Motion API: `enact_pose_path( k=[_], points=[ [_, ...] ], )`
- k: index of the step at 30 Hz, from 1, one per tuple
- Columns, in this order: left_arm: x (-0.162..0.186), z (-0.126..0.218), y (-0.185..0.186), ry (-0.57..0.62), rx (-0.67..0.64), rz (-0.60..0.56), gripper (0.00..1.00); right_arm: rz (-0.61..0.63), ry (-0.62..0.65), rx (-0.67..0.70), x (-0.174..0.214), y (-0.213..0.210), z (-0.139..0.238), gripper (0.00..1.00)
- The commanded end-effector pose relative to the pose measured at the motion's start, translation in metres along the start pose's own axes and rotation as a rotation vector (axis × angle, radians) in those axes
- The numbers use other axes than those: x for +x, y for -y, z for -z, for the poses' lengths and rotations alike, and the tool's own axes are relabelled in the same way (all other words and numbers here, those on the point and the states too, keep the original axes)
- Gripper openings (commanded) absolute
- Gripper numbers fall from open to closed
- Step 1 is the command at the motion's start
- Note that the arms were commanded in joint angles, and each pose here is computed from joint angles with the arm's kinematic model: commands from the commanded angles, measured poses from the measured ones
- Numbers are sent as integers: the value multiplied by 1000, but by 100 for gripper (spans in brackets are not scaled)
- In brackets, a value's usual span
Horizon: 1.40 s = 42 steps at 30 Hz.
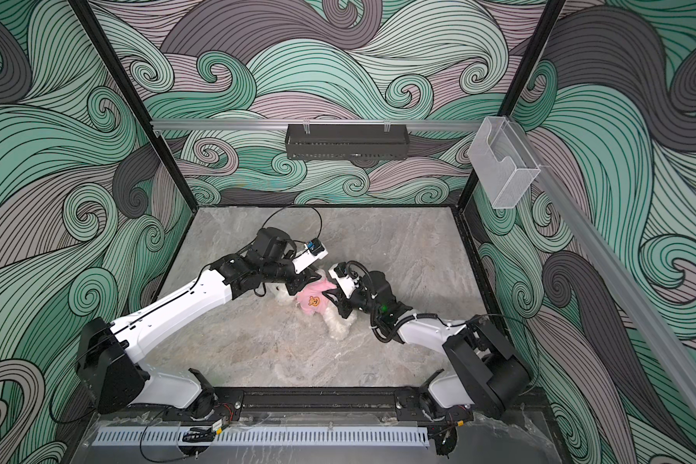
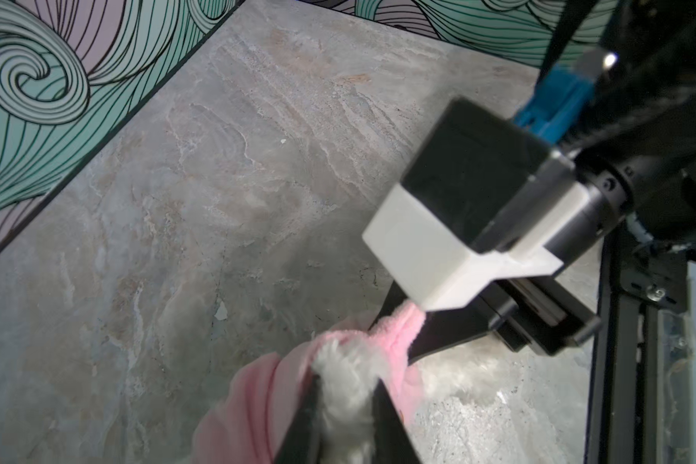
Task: Dress the teddy bear
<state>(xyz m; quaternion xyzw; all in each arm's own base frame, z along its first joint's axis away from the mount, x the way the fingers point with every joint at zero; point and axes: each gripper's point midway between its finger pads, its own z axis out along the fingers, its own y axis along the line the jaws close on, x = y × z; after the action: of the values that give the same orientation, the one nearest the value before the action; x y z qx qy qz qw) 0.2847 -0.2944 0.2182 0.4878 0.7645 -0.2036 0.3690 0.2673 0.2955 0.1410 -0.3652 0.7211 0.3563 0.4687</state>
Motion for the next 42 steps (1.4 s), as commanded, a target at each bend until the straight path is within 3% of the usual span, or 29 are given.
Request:
enact_pose_path(
  k=[1,3,6,7,8,9,13,18,27,29,32,34,37,42],
  points=[
    [-11,5,-4,14,-26,15,3,45,67,-17,-20,-5,0,0],
    [-15,10,-15,20,-87,123,0,48,38,24,-13,1,2,6],
    [-26,19,-14,112,-70,218,0,90,10,106,-11,10,12,41],
    [-28,19,-13,141,-62,233,0,111,27,115,-18,10,16,48],
    [-31,18,-8,170,-31,234,0,135,49,119,-26,8,20,64],
    [-31,18,-4,186,-11,239,0,160,73,119,-37,4,23,73],
    [-23,11,5,151,44,267,0,239,125,115,-72,-5,28,84],
    [-19,4,10,136,82,317,0,289,149,54,-87,-14,21,82],
    [-27,7,16,158,123,360,0,214,146,-17,-55,-17,-6,76],
    [-28,8,19,162,141,367,0,199,136,-17,-50,-14,-13,69],
    [-33,12,18,176,141,367,0,170,94,35,-34,-2,-20,50],
    [-38,19,8,193,91,430,0,149,54,72,-14,6,-20,42],
    [-56,40,-6,290,65,458,0,82,-11,105,22,13,-21,35],
    [-80,76,-35,457,48,550,0,6,-89,154,69,18,-23,37]
  ],
)
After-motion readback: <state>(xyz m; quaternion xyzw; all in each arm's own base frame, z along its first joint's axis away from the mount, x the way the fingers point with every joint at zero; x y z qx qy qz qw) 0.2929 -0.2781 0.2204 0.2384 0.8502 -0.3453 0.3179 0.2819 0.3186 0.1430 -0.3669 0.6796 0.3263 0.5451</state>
